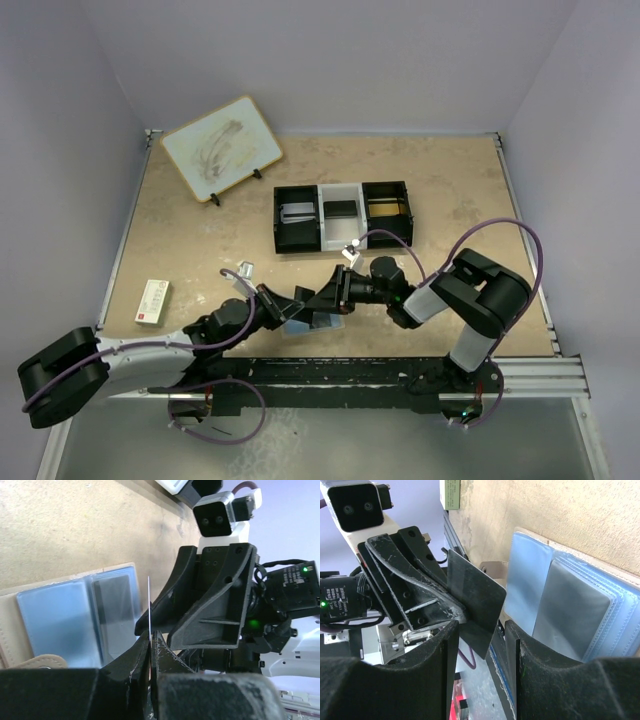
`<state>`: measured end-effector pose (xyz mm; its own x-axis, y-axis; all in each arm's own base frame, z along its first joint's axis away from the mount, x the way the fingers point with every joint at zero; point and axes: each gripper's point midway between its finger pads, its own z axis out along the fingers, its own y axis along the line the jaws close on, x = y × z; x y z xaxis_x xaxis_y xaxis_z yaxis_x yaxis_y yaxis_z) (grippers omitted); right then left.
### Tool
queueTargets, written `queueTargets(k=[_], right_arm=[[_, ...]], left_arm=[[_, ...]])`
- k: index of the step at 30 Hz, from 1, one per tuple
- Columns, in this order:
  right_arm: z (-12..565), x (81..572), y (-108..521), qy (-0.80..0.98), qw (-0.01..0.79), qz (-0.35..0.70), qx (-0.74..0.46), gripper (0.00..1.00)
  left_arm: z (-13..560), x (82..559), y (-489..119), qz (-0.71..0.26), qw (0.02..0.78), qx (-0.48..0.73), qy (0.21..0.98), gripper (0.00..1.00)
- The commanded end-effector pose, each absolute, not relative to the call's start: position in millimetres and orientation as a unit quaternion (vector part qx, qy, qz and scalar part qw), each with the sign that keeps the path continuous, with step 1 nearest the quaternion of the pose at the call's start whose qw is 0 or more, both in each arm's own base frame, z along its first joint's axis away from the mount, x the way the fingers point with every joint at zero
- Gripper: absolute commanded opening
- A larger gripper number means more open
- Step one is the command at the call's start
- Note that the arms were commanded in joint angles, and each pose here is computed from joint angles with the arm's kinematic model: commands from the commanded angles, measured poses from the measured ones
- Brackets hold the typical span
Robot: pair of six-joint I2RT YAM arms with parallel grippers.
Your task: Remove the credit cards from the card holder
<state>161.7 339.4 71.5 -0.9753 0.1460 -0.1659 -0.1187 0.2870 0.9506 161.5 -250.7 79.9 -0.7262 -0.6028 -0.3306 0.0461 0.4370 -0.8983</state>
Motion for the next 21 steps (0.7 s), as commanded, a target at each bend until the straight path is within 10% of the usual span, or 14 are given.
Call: queueTargets(k=[1,21], right_arm=[[81.6,163.3,341.6,0.78,0.119,0.614,0.006,0.44],[110.2,166.7,344.4,0.752,0.139,0.644,0.001,0.22]], left_arm=[[106.5,165.8,-255.5,-0.538,0.336,-0.189,0.75,0.0],[123.5,159.2,-266.9,-0.57,0.328,-0.167,0.734,0.0]])
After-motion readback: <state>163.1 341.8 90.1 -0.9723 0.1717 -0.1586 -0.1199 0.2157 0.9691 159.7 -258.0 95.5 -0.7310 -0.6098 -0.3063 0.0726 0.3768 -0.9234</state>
